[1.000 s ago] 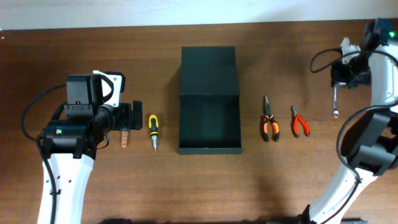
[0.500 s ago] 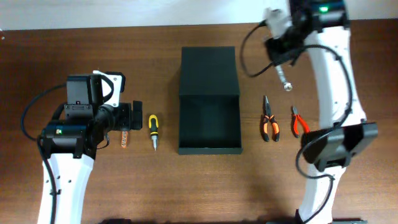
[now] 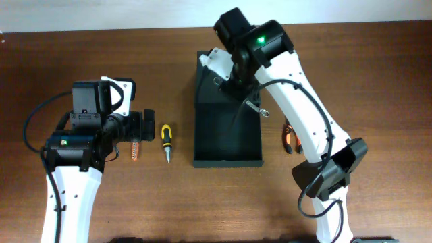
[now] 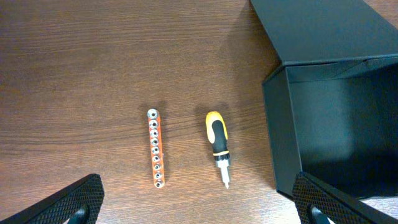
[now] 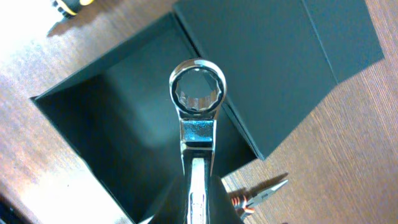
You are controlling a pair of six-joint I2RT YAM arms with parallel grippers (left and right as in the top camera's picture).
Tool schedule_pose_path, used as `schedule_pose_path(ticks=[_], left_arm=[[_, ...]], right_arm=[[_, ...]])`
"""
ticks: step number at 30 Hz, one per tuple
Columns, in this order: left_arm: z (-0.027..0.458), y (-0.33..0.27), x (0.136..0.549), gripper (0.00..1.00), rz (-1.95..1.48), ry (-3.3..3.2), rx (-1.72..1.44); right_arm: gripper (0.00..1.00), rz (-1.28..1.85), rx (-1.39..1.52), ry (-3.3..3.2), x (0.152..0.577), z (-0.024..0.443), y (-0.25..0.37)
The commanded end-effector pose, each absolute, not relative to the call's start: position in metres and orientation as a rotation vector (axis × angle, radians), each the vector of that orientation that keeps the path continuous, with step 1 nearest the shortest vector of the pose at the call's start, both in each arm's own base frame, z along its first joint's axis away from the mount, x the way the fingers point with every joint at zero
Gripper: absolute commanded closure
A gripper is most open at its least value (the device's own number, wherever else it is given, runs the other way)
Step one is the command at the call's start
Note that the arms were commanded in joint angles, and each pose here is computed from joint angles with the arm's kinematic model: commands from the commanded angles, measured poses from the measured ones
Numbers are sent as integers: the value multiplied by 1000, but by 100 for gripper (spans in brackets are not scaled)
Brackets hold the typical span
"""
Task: Pack container
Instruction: 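Lift the wrench with the right gripper and carry it over the box, then lower the wrench into the box and open the right gripper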
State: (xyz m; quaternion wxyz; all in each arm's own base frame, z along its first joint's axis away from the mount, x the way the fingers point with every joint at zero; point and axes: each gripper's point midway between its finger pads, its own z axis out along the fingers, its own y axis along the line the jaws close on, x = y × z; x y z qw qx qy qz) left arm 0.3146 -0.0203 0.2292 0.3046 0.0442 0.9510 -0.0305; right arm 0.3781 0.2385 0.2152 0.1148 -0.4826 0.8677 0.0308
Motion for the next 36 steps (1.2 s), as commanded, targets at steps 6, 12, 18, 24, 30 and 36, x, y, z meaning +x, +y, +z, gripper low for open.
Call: schedule_pose_path(ticks=[6, 12, 18, 24, 30, 36], left_arm=[[236, -17, 318, 1, -64, 2501, 102], [236, -17, 318, 1, -64, 2501, 102], [236, -17, 318, 1, -64, 2501, 102], [236, -17, 318, 1, -64, 2501, 102], [235, -17, 316, 1, -64, 2509, 102], [232, -17, 312, 1, -65, 2529, 102]], right_arm=[[96, 137, -1513, 2546, 361, 206, 246], [96, 231, -1558, 2628, 348, 168, 250], [95, 302, -1622, 2672, 334, 143, 251], [94, 323, -1683, 2605, 330, 132, 269], [94, 289, -1567, 2617, 342, 124, 280], [94, 240, -1432, 2661, 354, 122, 280]])
